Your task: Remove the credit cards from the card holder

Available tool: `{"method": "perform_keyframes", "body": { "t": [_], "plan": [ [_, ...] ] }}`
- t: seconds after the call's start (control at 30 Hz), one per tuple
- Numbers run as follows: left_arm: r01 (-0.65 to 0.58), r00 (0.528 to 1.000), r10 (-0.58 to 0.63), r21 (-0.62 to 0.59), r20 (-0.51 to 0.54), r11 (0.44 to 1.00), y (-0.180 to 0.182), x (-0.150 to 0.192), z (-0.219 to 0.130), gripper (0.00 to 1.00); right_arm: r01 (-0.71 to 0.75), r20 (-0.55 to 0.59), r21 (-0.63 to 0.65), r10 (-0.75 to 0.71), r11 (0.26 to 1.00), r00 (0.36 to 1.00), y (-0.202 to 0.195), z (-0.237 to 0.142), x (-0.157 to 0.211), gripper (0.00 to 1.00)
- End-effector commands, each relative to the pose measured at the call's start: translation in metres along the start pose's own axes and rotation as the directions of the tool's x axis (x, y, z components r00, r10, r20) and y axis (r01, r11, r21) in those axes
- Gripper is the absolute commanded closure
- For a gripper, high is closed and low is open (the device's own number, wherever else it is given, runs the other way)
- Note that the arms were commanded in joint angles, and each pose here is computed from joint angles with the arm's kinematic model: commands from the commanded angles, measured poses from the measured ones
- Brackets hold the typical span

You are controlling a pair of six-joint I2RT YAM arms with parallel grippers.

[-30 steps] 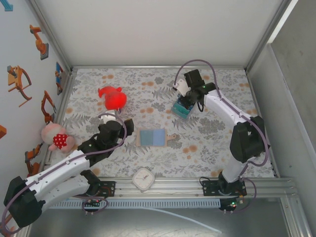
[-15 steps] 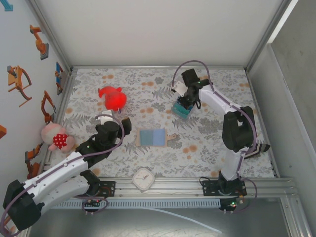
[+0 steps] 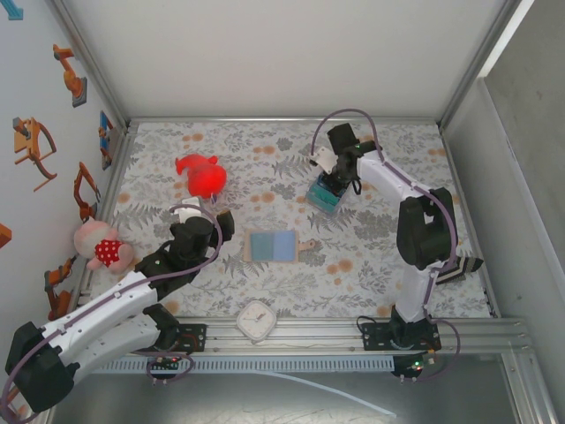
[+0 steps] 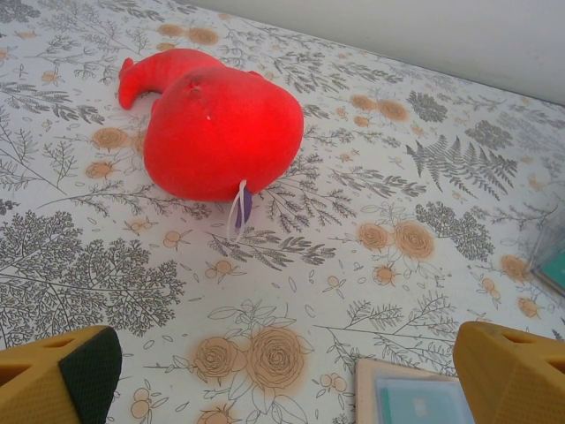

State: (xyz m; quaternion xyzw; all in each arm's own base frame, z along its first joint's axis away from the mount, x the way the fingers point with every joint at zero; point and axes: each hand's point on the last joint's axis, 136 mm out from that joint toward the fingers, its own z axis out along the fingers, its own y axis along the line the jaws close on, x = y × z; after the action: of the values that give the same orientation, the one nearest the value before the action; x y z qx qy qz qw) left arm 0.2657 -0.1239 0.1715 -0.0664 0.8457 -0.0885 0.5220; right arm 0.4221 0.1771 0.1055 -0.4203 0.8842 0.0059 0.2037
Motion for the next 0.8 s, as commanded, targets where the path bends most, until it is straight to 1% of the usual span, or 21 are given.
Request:
{"method": "perform_keyframes", "body": {
  "t": [0.0,0.23,0.53,0.77],
  "plan": [
    [0.012,1.0,-0.012,-0.02,0.001,1.0,0.006,0.002,0.0,0.03,0.003,-0.018,-0.006,-0.004,1.0,1.0,-0.007,0.0,0.001,1.0],
    [0.008,1.0,-0.008,-0.022,-0.003,1.0,0.007,0.003,0.001,0.03,-0.002,-0.041,-0.039,0.0,0.999,0.999,-0.004,0.009,0.001,1.0],
    [0.011,1.0,-0.011,-0.025,-0.003,1.0,0.008,0.003,0.0,0.03,-0.006,-0.032,-0.023,0.006,1.0,0.999,-0.007,0.003,-0.001,0.79],
    [0.019,1.0,-0.019,-0.026,-0.001,0.999,0.01,0.003,-0.001,0.03,-0.053,0.014,0.015,0.052,0.999,0.999,-0.012,-0.014,-0.006,0.77]
  ]
}}
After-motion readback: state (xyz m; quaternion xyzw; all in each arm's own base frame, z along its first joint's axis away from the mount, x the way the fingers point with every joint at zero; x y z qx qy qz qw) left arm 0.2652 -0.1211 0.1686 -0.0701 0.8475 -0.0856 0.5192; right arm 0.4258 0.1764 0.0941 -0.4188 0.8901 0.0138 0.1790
